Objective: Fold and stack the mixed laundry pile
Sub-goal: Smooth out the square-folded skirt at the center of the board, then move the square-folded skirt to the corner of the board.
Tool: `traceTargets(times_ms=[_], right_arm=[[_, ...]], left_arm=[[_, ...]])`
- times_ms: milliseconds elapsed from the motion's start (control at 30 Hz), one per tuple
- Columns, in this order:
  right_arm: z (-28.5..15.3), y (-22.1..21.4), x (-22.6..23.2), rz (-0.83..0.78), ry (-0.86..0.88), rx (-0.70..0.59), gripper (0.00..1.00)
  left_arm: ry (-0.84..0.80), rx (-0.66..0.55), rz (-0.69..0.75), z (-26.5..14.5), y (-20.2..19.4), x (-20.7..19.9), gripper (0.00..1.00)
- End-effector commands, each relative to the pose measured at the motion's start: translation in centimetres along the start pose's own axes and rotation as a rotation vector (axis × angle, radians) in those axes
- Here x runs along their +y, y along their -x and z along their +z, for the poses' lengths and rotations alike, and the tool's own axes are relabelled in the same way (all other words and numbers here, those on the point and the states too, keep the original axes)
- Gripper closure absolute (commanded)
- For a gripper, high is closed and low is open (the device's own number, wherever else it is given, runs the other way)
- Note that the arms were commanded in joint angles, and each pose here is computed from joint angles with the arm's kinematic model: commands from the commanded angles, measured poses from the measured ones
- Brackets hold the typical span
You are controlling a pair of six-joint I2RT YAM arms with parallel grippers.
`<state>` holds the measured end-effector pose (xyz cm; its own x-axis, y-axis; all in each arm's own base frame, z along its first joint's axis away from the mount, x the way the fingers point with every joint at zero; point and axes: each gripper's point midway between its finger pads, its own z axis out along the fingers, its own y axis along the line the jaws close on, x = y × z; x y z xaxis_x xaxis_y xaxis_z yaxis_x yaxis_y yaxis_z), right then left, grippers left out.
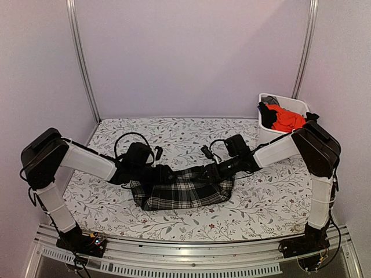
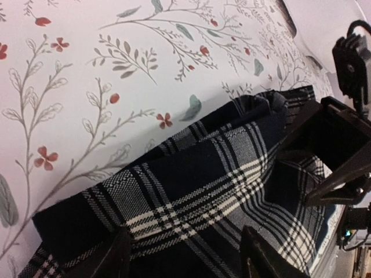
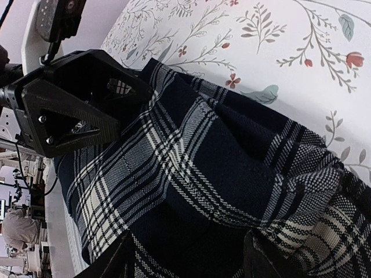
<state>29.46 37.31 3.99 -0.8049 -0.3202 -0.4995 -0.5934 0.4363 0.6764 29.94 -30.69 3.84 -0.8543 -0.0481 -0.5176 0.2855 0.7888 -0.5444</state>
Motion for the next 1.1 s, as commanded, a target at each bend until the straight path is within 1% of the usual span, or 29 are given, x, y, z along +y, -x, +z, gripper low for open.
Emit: traceTargets(times_ms=[0, 100, 200, 267, 333, 367, 400, 500, 567, 700, 833, 933, 1067], right_arm=[[1.4, -1.6, -3.0, 0.084, -0.086, 0.053, 0.37], [0.0, 1.9, -0.4, 0.039, -0.056, -0.001, 0.35], [-2.5, 4.9, 3.3, -0.018, -0.013, -0.071, 0.3], [-4.6, 6.4, 5.3, -0.052, -0.012, -0.123, 0.27], [-7.3, 8.0, 7.4, -0.098, -0.027, -0.193, 0.23], [-8.0, 7.9, 7.6, -0.094, -0.043, -0.193, 0.22], [-8.9, 8.0, 8.3, -0.105, -0.05, -0.204, 0.22], [-10.0, 7.3, 9.2, -0.123, -0.057, -0.195, 0.22], [-10.4, 6.6, 9.5, -0.118, -0.051, -0.188, 0.22], [-11.3, 5.2, 10.1, -0.105, -0.043, -0.192, 0.21], [-12.2, 3.8, 9.9, -0.095, -0.072, -0.195, 0.19], [-12.6, 3.0, 9.1, -0.08, -0.121, -0.188, 0.19], [-13.6, 2.6, 8.9, -0.081, -0.149, -0.203, 0.18]], left_arm=[[0.156, 0.026, -0.058, 0.3, 0.6, 5.9, 0.33], [0.234, -0.048, 0.016, -1.4, 4.5, 5.8, 0.24], [0.25, -0.108, 0.106, -3.7, 8.1, 3.2, 0.16], [0.268, -0.141, 0.164, -5.1, 9.3, 1.1, 0.11], [0.295, -0.145, 0.202, -5.9, 9.2, -0.3, 0.04], [0.299, -0.138, 0.206, -6.2, 8.8, -0.7, 0.01], [0.292, -0.127, 0.197, -6.5, 8.2, -0.9, 0.0], [0.25, -0.093, 0.136, -7.2, 5.7, -0.8, 0.0], [0.238, -0.081, 0.13, -7.8, 4.2, -1.0, 0.0], [0.265, 0.04, 0.15, -7.2, -0.2, 0.4, 0.0], [0.334, 0.153, 0.225, -5.0, -3.7, 2.2, 0.0], [0.348, 0.241, 0.283, -1.9, -5.8, 2.9, 0.01], [0.322, 0.313, 0.38, 3.2, -7.5, 0.9, 0.05]])
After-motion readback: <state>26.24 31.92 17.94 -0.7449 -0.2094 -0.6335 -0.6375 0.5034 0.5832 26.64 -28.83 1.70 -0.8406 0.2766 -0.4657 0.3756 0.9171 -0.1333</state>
